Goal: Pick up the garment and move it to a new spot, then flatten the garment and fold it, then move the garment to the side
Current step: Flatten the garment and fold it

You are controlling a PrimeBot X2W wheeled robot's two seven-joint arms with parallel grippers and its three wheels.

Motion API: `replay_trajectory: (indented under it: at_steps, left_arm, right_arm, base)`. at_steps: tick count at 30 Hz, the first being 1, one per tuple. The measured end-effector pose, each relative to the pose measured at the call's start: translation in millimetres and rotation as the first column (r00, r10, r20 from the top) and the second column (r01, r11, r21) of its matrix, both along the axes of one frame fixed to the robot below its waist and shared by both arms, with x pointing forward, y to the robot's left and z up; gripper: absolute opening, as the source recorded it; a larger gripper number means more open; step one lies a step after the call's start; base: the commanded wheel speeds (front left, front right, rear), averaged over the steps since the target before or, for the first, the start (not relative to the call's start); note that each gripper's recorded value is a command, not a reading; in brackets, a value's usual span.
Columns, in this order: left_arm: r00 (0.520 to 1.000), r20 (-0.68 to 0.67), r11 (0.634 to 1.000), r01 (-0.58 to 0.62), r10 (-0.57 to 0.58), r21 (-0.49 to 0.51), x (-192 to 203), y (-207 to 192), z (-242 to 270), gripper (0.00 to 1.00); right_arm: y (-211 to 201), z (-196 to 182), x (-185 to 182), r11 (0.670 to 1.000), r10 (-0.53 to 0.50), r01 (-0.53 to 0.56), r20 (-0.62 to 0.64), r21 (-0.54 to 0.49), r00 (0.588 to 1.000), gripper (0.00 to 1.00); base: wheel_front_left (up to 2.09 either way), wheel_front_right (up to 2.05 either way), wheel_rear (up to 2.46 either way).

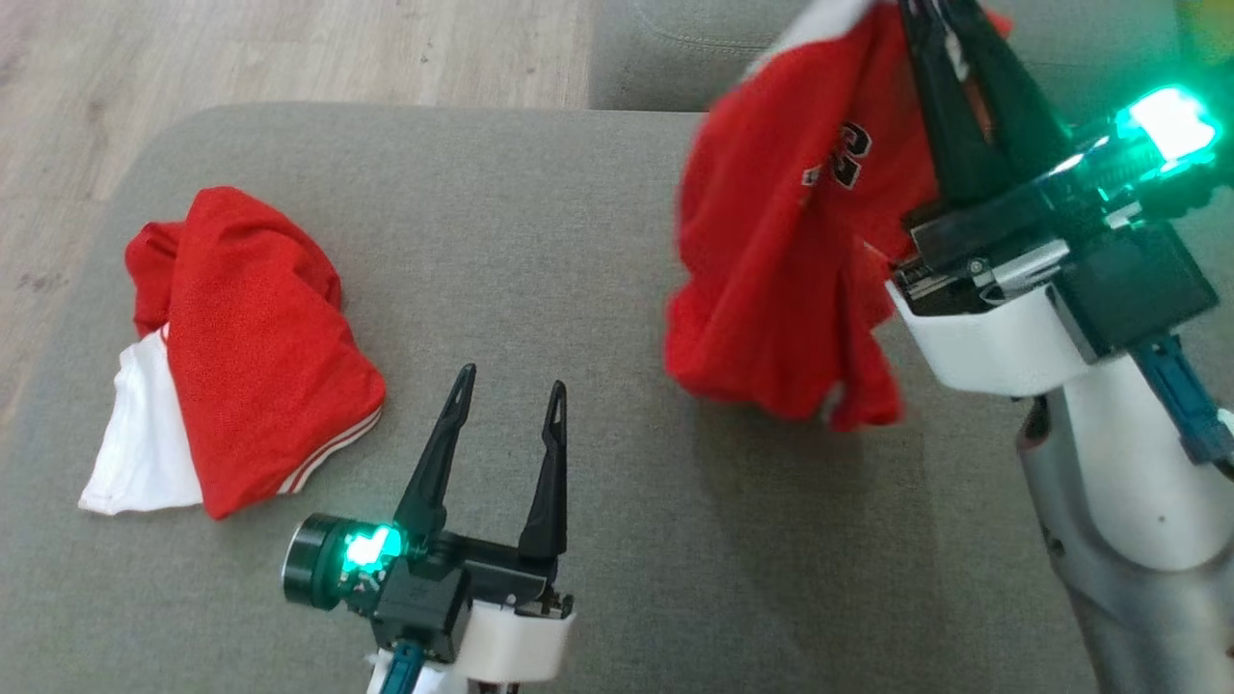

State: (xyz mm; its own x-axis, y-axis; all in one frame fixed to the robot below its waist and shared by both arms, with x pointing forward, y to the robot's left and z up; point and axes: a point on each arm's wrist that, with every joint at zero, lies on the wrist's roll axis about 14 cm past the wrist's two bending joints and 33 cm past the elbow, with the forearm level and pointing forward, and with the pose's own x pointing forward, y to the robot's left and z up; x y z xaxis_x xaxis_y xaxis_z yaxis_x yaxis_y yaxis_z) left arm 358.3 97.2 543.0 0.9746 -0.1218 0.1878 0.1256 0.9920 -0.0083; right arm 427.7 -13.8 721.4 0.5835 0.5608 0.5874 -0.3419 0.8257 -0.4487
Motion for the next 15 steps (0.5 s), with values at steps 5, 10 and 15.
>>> replay_trajectory:
  at_steps: [5,10,15]
  left_arm:
    - [1.000,-0.013,1.000,0.022,-0.022,-0.006,0,-7,-4,1.00]
    - [0.998,-0.016,0.998,0.064,-0.065,-0.020,2,-17,-5,1.00]
    - [0.995,-0.012,0.994,0.100,-0.101,-0.050,3,-25,-2,1.00]
  right_arm:
    - [-21,-17,1,0.998,-0.045,0.044,-0.025,-0.050,0.999,0.00]
    - [-100,-125,9,0.966,-0.252,0.215,-0.324,-0.146,0.912,0.00]
    - [-167,-252,-34,0.899,-0.431,0.261,-0.596,-0.353,0.678,0.00]
  base:
    - [0.00,0.00,0.00]
    - [0.00,0.00,0.00]
    - [0.00,0.00,0.00]
